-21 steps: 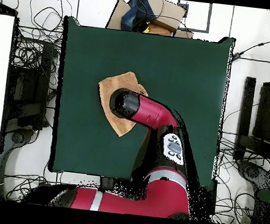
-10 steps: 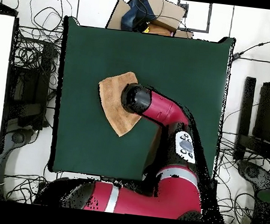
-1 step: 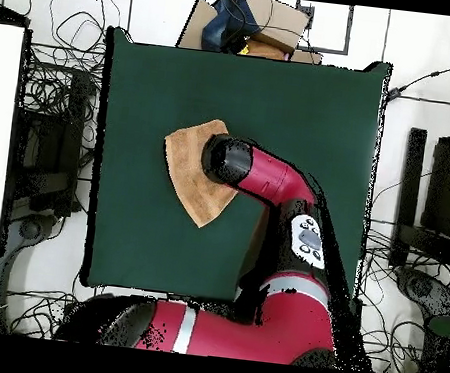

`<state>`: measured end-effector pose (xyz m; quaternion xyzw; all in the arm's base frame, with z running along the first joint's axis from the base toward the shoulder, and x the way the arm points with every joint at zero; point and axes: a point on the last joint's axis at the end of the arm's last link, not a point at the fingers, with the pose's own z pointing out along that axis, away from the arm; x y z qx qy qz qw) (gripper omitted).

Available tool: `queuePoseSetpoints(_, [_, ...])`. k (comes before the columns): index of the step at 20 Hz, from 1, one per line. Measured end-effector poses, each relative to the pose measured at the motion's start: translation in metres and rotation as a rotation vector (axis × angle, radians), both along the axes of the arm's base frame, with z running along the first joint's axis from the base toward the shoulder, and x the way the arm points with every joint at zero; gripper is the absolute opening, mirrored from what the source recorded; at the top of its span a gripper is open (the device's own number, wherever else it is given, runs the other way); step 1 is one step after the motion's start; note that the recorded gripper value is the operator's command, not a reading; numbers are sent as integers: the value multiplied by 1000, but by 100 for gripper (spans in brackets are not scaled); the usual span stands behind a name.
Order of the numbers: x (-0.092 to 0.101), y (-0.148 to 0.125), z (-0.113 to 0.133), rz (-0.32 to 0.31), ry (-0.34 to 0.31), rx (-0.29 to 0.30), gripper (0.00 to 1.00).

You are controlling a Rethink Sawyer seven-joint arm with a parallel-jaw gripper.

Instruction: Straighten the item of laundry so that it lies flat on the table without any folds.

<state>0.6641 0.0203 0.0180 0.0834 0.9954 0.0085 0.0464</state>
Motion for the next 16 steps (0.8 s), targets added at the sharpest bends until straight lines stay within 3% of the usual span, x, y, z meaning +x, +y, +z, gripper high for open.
queuePoseSetpoints(9, [-8, 19, -14, 31, 22, -8, 100])
queuePoseSetpoints(16, [-5, 15, -19, 31, 15, -20, 100])
